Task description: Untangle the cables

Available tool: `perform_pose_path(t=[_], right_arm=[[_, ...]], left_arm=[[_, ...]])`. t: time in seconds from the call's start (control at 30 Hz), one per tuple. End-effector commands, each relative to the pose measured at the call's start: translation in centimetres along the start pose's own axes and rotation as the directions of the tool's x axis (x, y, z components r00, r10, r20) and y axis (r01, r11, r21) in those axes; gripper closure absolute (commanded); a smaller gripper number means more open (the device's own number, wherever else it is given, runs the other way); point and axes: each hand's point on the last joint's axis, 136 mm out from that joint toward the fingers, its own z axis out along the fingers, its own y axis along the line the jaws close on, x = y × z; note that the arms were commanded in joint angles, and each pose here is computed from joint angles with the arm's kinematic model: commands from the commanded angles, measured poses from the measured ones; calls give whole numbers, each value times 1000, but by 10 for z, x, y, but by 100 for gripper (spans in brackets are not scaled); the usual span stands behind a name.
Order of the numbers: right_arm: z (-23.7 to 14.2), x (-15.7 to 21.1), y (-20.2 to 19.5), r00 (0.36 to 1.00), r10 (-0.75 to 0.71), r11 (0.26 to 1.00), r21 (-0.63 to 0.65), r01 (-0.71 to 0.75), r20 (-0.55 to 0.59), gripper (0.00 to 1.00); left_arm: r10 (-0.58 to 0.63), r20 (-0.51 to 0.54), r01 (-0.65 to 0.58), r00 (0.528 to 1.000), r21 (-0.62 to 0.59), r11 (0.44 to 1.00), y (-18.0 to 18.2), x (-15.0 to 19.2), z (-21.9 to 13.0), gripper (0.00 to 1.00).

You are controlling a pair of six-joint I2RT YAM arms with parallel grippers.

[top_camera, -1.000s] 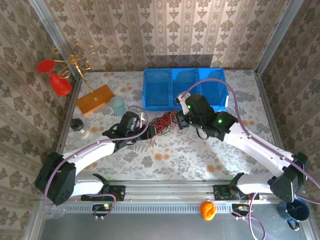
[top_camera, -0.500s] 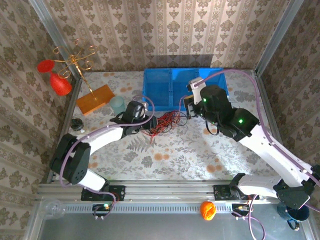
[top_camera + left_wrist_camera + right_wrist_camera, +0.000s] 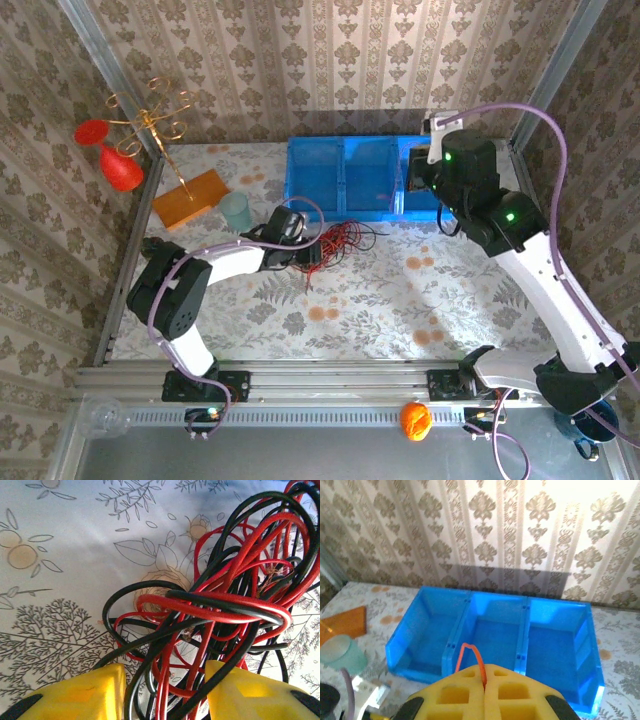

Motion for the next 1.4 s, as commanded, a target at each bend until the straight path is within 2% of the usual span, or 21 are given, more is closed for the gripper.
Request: perform_pose_path(t=[0.0,0.23,0.57,0.87,1.13,1.3,1.37], right_arm=[[-4,-26,-14,997,43,998,40,-46,63,100],[-5,-58,-48,986,84,985,137,-103,141,100],[63,-50,-85,987,144,961,228,-157,72,100],[107,-46,-115,985,167,931,321,-173,49,100],[137,-26,-131,982,191,922,343,-178,-2,100],[161,0,-132,979,193,923,352,-157,-70,100],[174,17,-131,975,198,926,347,-151,-105,100]], left_arm=[[50,-19,-50,999,1,999,-4,8,5,54],[63,-67,-65,996,-20,998,1,38,8,55],[82,-120,-86,989,-29,996,-1,85,-5,55],[138,-106,-138,985,4,990,-20,92,-36,55],[141,-48,-140,989,17,990,-25,85,-66,54],[159,-12,-159,987,9,987,-28,75,-80,46],[163,-1,-163,987,-7,987,-27,71,-85,37]])
